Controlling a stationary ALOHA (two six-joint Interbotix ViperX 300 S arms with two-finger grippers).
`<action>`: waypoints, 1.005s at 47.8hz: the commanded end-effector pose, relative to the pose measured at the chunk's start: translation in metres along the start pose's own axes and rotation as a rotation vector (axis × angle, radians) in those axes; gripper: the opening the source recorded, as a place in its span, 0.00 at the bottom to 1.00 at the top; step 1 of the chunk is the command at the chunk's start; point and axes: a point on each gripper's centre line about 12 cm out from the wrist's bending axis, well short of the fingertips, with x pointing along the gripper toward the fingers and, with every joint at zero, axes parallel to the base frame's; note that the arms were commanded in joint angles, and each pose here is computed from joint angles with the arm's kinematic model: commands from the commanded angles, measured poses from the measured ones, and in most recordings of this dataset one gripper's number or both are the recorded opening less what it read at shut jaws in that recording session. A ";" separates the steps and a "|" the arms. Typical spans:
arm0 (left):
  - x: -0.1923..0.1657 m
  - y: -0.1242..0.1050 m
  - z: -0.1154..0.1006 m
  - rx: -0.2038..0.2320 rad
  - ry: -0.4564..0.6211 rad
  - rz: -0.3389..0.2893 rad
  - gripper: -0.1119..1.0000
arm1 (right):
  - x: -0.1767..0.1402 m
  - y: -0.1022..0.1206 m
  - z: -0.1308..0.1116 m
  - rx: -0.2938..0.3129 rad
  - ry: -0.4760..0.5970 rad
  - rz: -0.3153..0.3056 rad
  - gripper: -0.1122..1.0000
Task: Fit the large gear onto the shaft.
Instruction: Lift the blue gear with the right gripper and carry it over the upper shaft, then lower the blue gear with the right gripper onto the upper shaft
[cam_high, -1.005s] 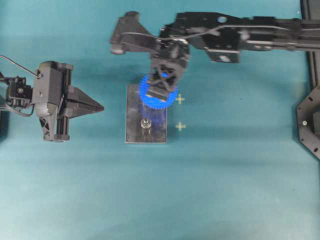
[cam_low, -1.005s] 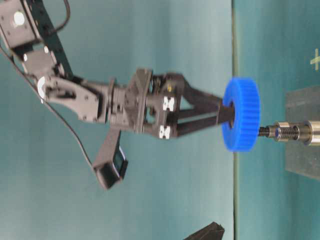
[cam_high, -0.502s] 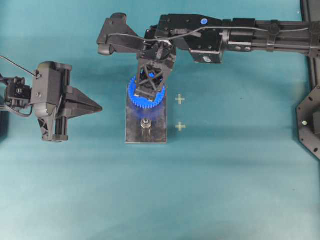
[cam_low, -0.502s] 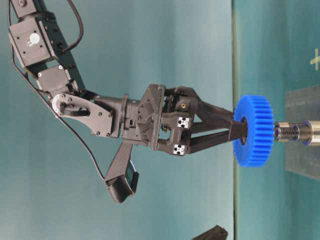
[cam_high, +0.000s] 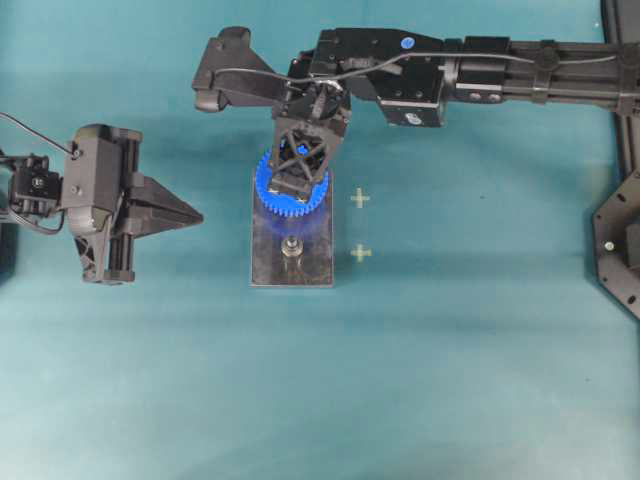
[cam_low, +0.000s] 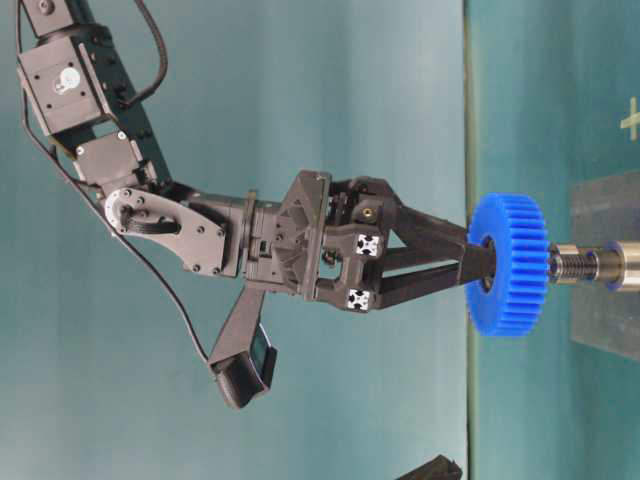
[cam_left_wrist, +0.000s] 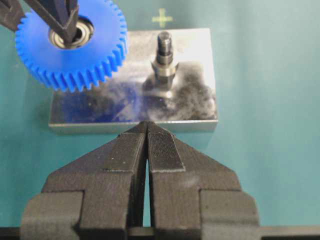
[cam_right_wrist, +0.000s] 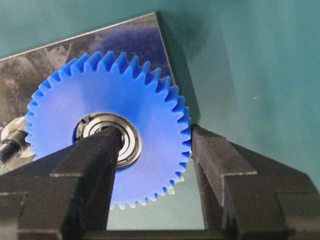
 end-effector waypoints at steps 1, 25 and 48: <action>-0.002 0.000 0.007 0.002 -0.029 0.000 0.10 | -0.011 0.001 0.005 -0.014 -0.032 0.003 0.54; -0.002 0.000 0.009 0.002 -0.034 0.001 0.10 | -0.011 -0.001 0.004 -0.008 -0.011 0.002 0.76; -0.002 0.000 0.007 0.001 -0.031 0.001 0.10 | -0.016 0.032 0.001 -0.064 -0.004 0.029 0.75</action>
